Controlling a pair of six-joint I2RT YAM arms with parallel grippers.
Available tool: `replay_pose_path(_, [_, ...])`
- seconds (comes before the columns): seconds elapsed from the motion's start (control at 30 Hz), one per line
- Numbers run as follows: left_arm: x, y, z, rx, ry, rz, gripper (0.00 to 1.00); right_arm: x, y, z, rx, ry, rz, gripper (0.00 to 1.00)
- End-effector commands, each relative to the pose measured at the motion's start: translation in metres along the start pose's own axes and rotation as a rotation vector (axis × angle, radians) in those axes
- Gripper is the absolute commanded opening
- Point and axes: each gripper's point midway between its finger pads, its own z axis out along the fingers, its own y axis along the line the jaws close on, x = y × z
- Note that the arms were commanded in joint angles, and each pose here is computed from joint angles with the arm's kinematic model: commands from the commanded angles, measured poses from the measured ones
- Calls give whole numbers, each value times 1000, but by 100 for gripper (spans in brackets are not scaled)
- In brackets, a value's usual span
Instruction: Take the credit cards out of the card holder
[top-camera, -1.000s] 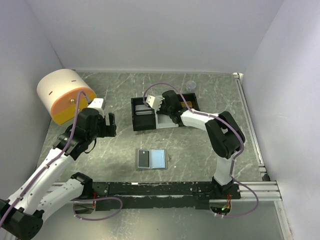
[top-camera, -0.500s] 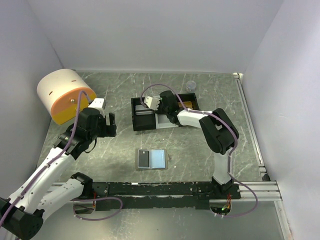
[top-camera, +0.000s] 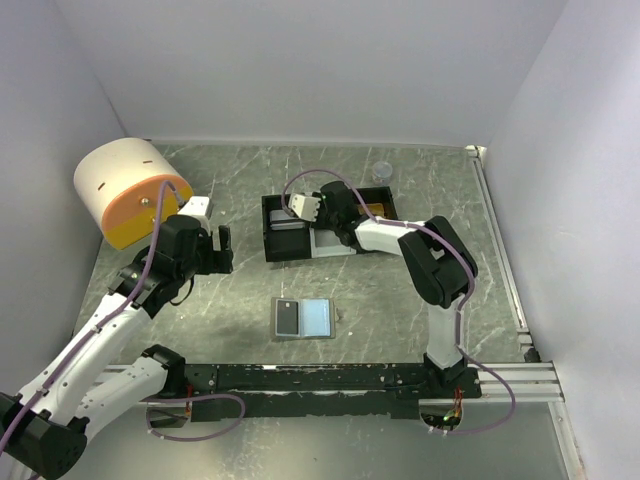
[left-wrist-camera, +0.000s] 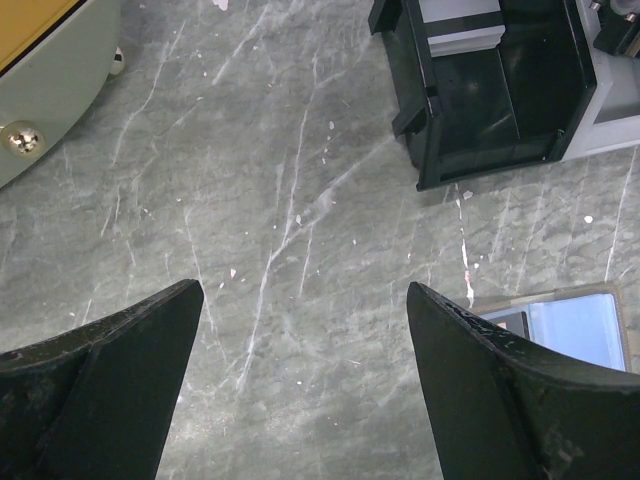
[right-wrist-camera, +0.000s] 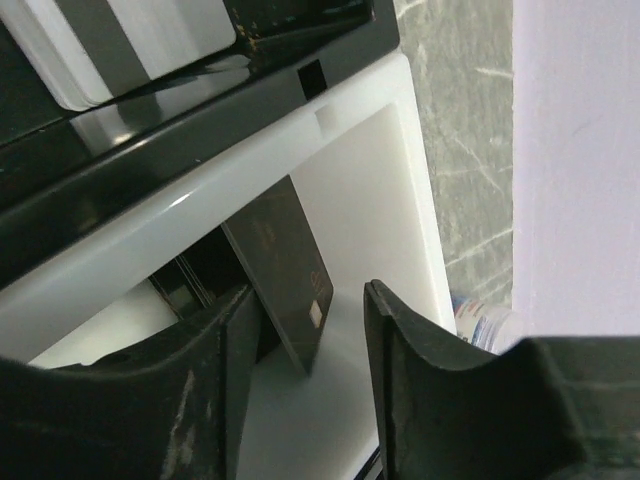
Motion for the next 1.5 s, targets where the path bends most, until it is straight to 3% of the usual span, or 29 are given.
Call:
replay_pose_path(0.0, [-8,0,2,0,-30,7,95,-14,4,-11,-57,-48,6,48])
replay_pose_path(0.57, [-4,-4,5,21,-8,16,94,-16,2,-14,-41,-58,110,54])
replay_pose_path(0.73, [-4,-5,5,26,-6,17,95,-32,-25,-31,52,-123,196,54])
replay_pose_path(0.93, [-1,-8,7,44,5,24,95,-63,-78,-92,216,-292,486,53])
replay_pose_path(1.03, [0,-9,9,50,12,28,94,-72,-75,-124,217,-405,765,50])
replay_pose_path(1.2, [3,-10,11,52,27,35,94,-72,-32,-150,42,-380,1243,50])
replay_pose_path(1.3, [4,-10,13,47,34,37,94,-78,8,-157,-149,-319,1405,51])
replay_pose_path(1.47, [7,-10,15,45,50,39,96,-96,63,-178,-436,-382,1602,60])
